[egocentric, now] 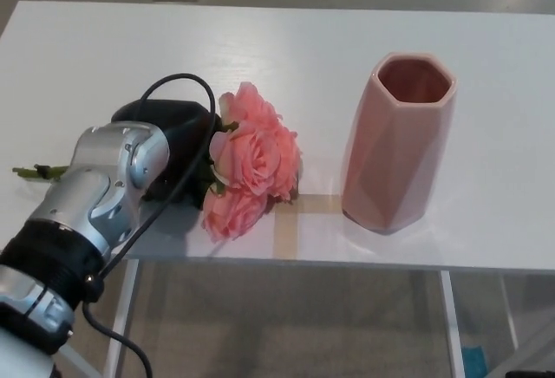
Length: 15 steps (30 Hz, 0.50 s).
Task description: Use the left hand to pick up the rose and then lift and insert it into the pink vase.
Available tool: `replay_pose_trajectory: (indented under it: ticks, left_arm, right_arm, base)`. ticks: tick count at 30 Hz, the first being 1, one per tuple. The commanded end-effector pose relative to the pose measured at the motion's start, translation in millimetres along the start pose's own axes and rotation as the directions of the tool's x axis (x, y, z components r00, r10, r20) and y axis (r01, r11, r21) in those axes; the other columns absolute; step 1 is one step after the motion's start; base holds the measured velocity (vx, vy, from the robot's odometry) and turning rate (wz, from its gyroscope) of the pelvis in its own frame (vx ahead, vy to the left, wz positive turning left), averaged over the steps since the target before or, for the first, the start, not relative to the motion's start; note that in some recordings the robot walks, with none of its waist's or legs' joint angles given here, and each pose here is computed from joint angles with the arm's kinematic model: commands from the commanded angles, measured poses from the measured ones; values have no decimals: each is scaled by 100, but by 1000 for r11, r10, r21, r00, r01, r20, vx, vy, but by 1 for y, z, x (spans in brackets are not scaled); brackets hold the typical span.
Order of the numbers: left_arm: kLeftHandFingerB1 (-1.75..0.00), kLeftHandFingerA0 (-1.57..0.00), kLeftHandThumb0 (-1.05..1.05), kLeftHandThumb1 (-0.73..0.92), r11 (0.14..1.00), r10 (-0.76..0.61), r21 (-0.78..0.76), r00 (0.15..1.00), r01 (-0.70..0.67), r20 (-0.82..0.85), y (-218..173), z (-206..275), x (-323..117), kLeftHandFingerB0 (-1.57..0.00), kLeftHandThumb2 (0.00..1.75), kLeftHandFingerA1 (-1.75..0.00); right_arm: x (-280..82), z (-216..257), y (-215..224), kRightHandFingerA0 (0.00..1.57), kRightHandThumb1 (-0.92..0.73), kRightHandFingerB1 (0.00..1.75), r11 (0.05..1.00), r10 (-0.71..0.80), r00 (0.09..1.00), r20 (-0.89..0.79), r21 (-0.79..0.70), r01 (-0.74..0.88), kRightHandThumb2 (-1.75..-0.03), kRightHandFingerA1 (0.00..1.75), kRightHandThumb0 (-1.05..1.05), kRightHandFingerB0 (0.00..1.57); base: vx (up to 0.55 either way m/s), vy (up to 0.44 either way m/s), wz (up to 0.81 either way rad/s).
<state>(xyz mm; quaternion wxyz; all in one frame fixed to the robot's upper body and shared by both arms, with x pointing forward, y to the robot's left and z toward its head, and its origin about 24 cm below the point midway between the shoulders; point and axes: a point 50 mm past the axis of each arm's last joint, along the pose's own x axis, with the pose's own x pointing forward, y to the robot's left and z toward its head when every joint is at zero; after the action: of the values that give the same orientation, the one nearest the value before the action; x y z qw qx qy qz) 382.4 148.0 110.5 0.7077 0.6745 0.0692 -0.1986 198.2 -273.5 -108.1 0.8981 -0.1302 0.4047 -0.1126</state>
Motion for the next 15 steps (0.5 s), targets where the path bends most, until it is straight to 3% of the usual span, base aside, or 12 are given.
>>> replay_pose_trajectory:
  ticks: [1, 3, 7, 10, 11, 15]
  left_arm:
    - [-42, -71, -18, 66, 1000, 26, 4, 1000, -26, 10, -8, -4, 0, -58, 60, -129]
    - [-44, -67, -19, 62, 998, 62, 0, 998, -62, 22, -3, -6, -2, -66, 60, -136]
    - [-48, -71, -24, 58, 976, 216, -13, 974, -216, 68, 20, -9, -11, -68, 63, -137]
    - [-48, -71, -24, 58, 976, 219, -14, 973, -219, 70, 20, -9, -12, -68, 63, -137]
    - [-68, -66, -21, 67, 948, 318, -50, 942, -314, 104, 40, -8, -18, -83, 62, -143]
    - [-74, -69, -20, 71, 870, 492, -128, 855, -476, 164, 78, -5, -32, -83, 63, -150]
  right_arm:
    - [-1, -4, -2, 71, -52, 46, 1000, 6, 1000, -11, 15, -5, -55, 51, -24, 61]
    - [-1, -4, -2, 72, -53, 46, 1000, 6, 1000, -11, 15, -6, -55, 51, -23, 61]
    - [-1, -5, -2, 72, -53, 46, 1000, 9, 1000, -15, 17, -9, -55, 51, -23, 61]
    - [-1, -5, -2, 72, -53, 46, 1000, 9, 1000, -15, 17, -9, -55, 51, -23, 61]
    - [-1, -5, -2, 71, -53, 46, 1000, 10, 1000, -18, 17, -10, -55, 51, -24, 61]
    - [-1, -5, -3, 71, -53, 46, 1000, 4, 1000, -23, 7, -4, -55, 51, -23, 61]
  base:
    - [0, 0, 0]
    - [0, 0, 0]
    - [0, 0, 0]
    - [0, 0, 0]
    - [0, 0, 0]
    - [0, 0, 0]
